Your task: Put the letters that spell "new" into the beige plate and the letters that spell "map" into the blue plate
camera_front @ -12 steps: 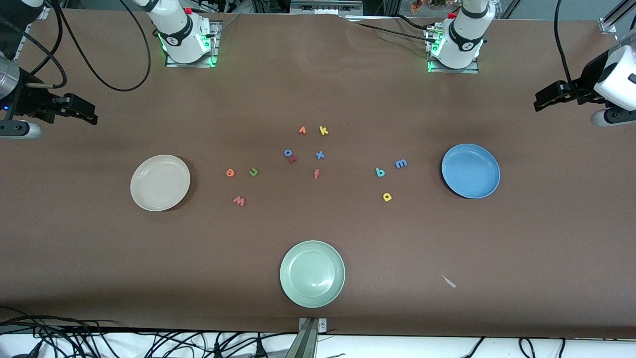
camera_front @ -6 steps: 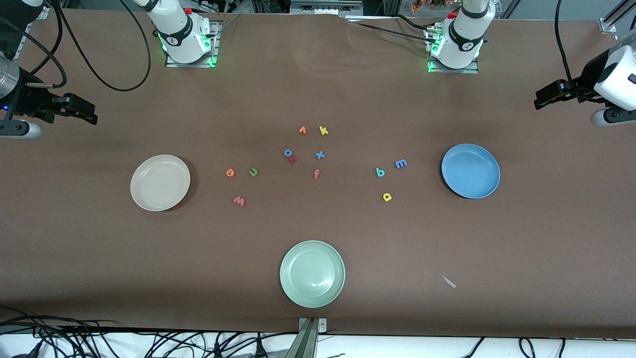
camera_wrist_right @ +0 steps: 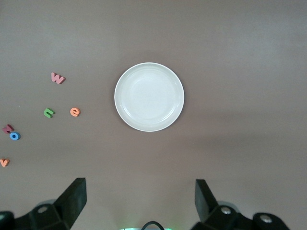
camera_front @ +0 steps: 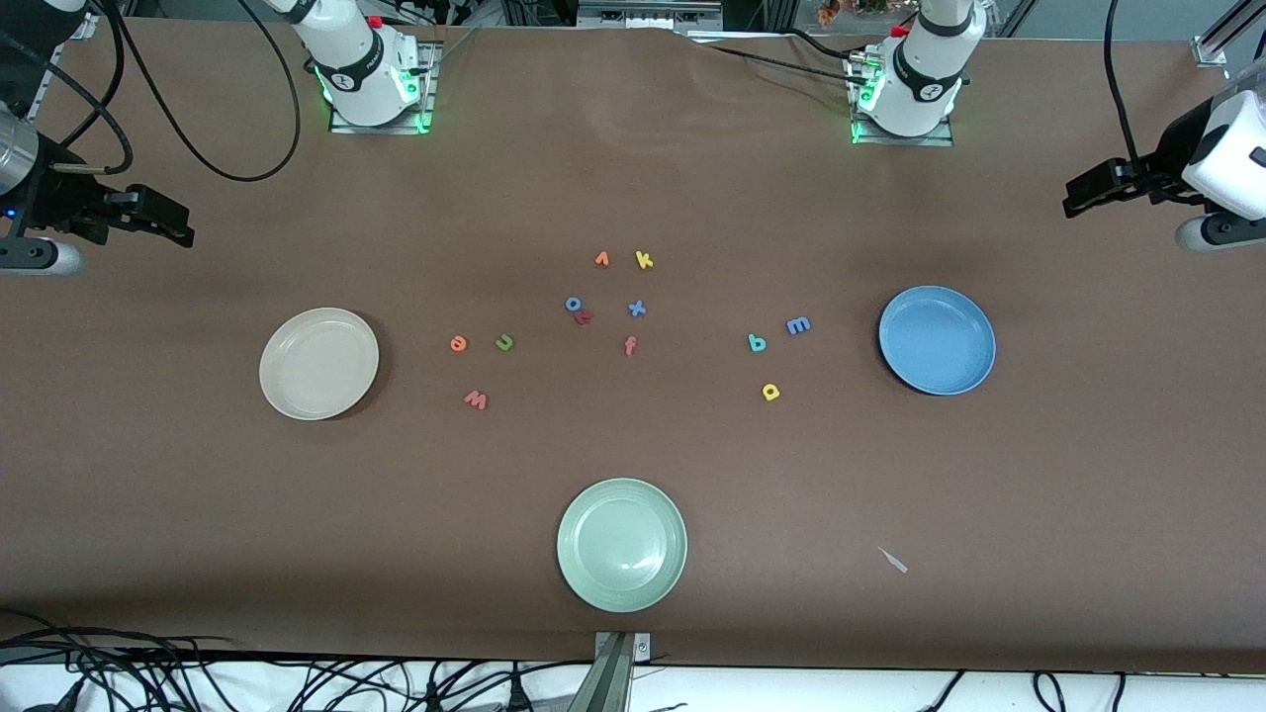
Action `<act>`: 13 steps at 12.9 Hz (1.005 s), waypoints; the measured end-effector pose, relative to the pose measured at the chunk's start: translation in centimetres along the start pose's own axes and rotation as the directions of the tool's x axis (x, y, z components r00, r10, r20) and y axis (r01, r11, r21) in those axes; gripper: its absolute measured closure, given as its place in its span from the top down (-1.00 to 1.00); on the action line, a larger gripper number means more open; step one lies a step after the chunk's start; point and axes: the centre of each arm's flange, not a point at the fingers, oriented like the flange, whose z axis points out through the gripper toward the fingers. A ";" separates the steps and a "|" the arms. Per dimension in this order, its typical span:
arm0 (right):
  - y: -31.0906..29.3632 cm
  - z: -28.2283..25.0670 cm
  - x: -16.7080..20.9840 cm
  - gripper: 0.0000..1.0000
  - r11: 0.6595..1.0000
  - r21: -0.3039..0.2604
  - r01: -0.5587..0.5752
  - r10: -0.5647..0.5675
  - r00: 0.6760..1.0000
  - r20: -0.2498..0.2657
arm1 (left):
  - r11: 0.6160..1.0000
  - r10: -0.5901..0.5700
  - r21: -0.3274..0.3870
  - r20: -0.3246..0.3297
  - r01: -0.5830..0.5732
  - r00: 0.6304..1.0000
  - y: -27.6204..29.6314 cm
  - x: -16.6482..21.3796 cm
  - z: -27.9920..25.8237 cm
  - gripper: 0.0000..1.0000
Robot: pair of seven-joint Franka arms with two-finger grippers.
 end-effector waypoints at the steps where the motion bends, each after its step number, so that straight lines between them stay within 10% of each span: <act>1: 0.0 0.0 0.0 1.00 1.000 0.000 0.000 0.000 1.000 0.000 | 1.000 0.000 0.000 0.000 0.000 1.000 0.0 0.0 0.0 1.00; 13: 0.0 0.0 0.0 1.00 1.000 0.000 0.000 0.000 1.000 0.000 | 1.000 0.002 -0.012 -0.068 -0.003 0.998 0.2 0.7 -0.7 1.00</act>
